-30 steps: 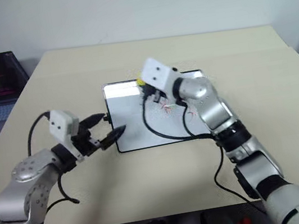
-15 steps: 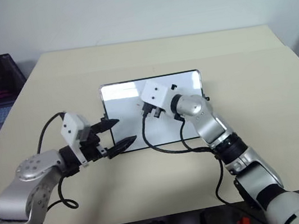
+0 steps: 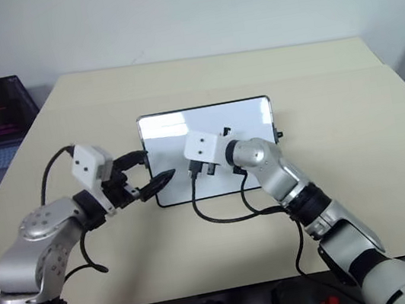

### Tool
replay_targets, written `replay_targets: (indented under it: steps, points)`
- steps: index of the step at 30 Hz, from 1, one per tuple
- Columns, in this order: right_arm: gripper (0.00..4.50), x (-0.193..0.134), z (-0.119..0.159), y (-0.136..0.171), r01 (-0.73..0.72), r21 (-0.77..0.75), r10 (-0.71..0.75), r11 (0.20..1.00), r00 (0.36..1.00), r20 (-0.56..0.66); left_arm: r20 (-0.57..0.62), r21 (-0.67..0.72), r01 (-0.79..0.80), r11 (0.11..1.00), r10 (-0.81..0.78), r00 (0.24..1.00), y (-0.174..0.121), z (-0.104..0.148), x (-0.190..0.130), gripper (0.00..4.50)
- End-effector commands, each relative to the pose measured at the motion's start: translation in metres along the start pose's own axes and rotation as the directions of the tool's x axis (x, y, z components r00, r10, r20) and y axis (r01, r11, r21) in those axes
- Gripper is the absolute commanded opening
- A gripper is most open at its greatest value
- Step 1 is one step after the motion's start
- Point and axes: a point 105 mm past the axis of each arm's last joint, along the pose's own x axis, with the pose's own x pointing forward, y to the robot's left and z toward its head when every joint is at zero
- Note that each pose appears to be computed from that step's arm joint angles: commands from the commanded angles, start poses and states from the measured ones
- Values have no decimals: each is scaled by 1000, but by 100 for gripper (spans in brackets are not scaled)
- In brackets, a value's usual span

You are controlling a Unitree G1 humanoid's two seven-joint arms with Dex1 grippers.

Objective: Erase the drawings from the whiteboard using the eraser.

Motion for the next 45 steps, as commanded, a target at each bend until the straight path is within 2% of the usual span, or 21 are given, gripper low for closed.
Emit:
replay_targets:
  steps: [1, 4, 7, 13, 19, 24, 28, 30, 33, 38, 42, 45]
  points:
    - [130, -2, -7, -25, 137, 5, -137, 991, 990, -20, 40, 31, -37, 999, 35, 999, 7, 11, -3, 450]
    - [130, -3, 7, -42, 222, 23, -222, 975, 974, 32, 38, 25, -37, 999, 36, 999, 7, 10, -3, 450]
    - [130, -2, 12, -46, 243, 29, -244, 970, 969, 49, 38, 15, -30, 999, 29, 999, 4, 8, -2, 450]
    - [130, 3, -4, -14, 83, -2, -83, 997, 996, -16, 39, 10, -27, 1000, 27, 999, 2, 7, -1, 450]
    - [130, 0, -17, 13, -69, -60, 65, 996, 995, -75, 39, 10, -30, 1000, 29, 999, 2, 7, -2, 450]
    - [130, 1, -8, -12, 72, -76, -75, 994, 996, -39, 40, 11, -28, 1000, 28, 999, 2, 7, -2, 450]
    - [130, -2, 8, -47, 260, -62, -259, 964, 965, 30, 40, 11, -26, 1000, 25, 999, 2, 7, -1, 450]
    - [130, -3, 13, -51, 283, -52, -280, 958, 959, 48, 41, 10, -24, 1000, 23, 999, 2, 8, -1, 450]
    - [130, 0, 13, -45, 249, -49, -247, 967, 968, 49, 42, 10, -22, 1000, 22, 999, 2, 8, -1, 450]
    - [130, 3, -6, 7, -27, -67, 25, 997, 999, -32, 43, 9, -23, 1000, 22, 999, 2, 7, -1, 450]
    - [130, -1, -10, 14, -57, -61, 54, 997, 997, -49, 44, 9, -23, 1000, 22, 999, 1, 7, 0, 450]
    - [130, -1, -4, 1, 3, -64, -5, 998, 1000, -30, 45, 9, -23, 1000, 22, 999, 1, 8, 0, 450]
